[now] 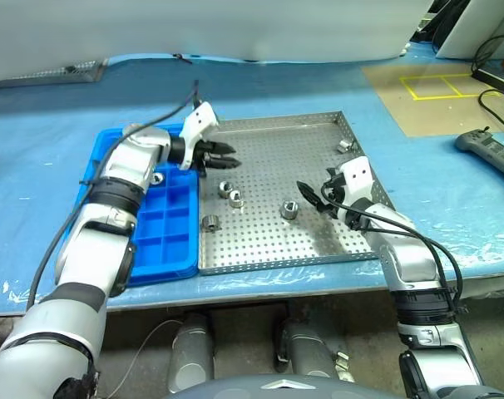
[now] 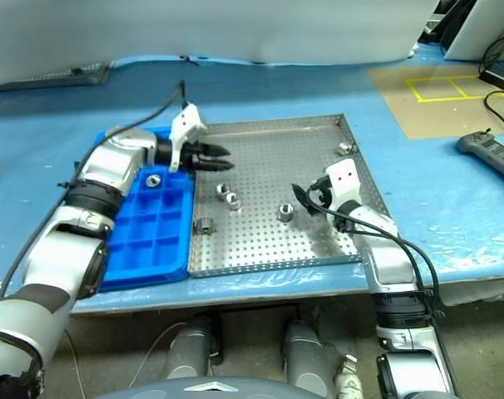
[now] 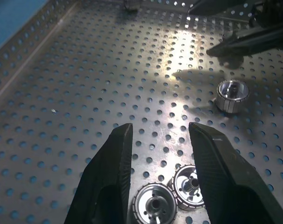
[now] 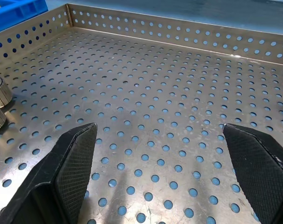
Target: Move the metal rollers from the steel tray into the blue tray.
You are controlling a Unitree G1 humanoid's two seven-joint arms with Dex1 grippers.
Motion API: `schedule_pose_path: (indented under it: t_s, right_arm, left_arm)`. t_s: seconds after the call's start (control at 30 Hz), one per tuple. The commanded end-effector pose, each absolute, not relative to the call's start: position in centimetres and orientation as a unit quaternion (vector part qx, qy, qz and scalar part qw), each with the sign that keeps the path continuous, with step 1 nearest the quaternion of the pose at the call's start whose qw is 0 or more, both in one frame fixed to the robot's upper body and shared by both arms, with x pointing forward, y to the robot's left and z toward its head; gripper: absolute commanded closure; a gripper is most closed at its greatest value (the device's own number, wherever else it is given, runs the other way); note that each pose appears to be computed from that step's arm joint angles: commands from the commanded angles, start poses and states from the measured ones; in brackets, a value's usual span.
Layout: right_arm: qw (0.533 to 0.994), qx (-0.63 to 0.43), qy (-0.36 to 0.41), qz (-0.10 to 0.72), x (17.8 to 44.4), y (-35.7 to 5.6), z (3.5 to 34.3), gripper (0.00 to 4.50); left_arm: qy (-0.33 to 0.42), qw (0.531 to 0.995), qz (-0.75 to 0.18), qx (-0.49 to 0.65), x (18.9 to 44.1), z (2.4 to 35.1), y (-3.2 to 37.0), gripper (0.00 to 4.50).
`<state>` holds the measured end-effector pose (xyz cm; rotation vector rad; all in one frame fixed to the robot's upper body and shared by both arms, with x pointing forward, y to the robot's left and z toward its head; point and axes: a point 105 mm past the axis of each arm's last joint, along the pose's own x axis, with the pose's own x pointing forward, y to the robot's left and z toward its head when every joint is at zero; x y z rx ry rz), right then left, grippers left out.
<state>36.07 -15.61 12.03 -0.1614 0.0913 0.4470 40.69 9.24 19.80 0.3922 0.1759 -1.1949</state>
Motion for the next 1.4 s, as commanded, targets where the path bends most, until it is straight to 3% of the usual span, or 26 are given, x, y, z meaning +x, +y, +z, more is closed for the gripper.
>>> schedule_pose_path:
  t_s: [0.03,0.37,0.77,0.93,1.03,1.1,1.2,1.4]
  right_arm:
    - [0.970,-0.082,0.017,0.227,36.1,-15.2,13.4,0.00]
    - [0.972,-0.080,0.016,0.220,36.1,-15.4,13.4,0.00]
    - [0.975,-0.077,0.015,0.208,35.7,-15.8,13.3,0.00]
    - [0.976,-0.076,0.014,0.206,35.7,-15.8,13.4,0.00]
    - [0.976,-0.074,0.012,0.204,35.7,-15.9,13.5,0.00]
    - [0.976,-0.073,0.010,0.203,35.8,-16.0,13.6,0.00]
    - [0.977,-0.071,0.006,0.203,35.9,-15.9,13.8,0.00]
    - [0.974,-0.041,-0.015,0.224,36.4,-14.6,15.4,0.00]
  left_arm:
    - [0.080,0.779,-0.571,0.249,40.6,21.0,10.4,2.50]
    - [0.159,0.685,-0.602,0.379,40.2,16.9,10.8,2.50]
    - [0.161,0.616,-0.588,0.498,40.4,12.5,9.1,2.50]
    - [0.124,0.616,-0.559,0.541,41.1,11.2,8.2,2.50]
    - [0.135,0.606,-0.580,0.527,40.3,10.0,8.4,3.06]
    - [0.138,0.611,-0.595,0.504,39.8,9.8,8.3,3.65]
    - [0.117,0.666,-0.591,0.440,40.3,11.2,7.5,4.46]
    - [0.083,0.758,-0.571,0.303,41.3,14.6,7.7,4.48]
